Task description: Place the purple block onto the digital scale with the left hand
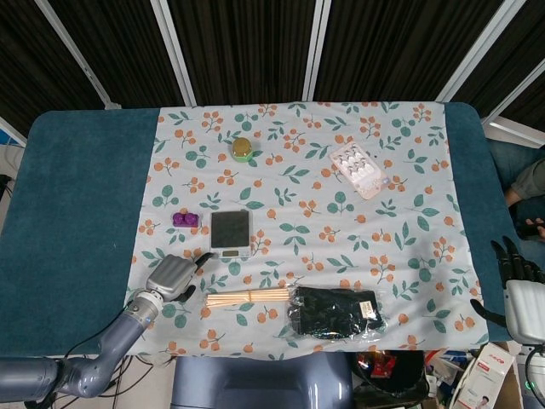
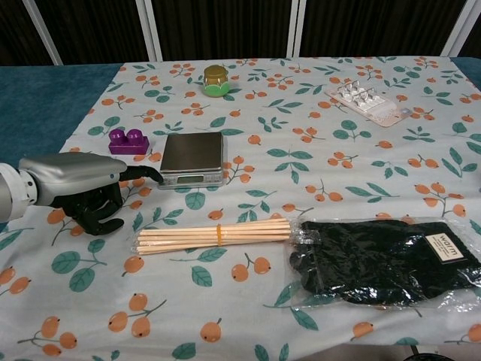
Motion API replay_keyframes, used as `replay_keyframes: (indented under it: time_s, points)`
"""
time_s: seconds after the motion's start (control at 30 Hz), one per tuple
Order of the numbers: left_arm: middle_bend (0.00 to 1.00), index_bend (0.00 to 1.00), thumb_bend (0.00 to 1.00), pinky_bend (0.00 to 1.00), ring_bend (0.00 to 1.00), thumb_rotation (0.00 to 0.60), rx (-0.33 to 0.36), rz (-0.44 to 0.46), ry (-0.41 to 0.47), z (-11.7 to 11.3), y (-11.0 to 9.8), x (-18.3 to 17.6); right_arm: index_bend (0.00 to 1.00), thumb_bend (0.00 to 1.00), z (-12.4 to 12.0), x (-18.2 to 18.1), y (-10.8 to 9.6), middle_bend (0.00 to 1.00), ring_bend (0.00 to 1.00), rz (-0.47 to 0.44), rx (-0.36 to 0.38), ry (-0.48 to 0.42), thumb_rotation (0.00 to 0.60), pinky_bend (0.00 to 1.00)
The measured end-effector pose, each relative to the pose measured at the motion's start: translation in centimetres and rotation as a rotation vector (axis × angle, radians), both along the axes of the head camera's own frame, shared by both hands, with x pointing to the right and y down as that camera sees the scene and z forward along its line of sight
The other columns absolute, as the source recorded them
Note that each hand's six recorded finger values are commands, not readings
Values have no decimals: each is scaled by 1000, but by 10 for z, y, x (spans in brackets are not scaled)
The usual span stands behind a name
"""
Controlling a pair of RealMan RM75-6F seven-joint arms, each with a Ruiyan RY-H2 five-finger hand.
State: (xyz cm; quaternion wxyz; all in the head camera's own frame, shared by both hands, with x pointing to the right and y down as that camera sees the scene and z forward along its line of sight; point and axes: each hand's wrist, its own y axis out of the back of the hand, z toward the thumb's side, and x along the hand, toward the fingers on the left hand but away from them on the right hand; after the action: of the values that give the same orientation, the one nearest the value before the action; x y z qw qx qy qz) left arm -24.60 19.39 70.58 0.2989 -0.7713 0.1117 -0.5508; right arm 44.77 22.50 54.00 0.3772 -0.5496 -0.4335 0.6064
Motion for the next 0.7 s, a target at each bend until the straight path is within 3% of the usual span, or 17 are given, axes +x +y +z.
replay_keyframes:
  time_s: [0.47,0.7]
  points:
    - [808,151,464,624,724,600,-11,12,-30,6,1,-2,49,59,0,0,0,11,170,-4,0,-1,600,190]
    - [799,149,462,623,724,600,37,14,10,-10,-2,6,49,60,0,-1,0,11,170,-4,0,-1,600,190]
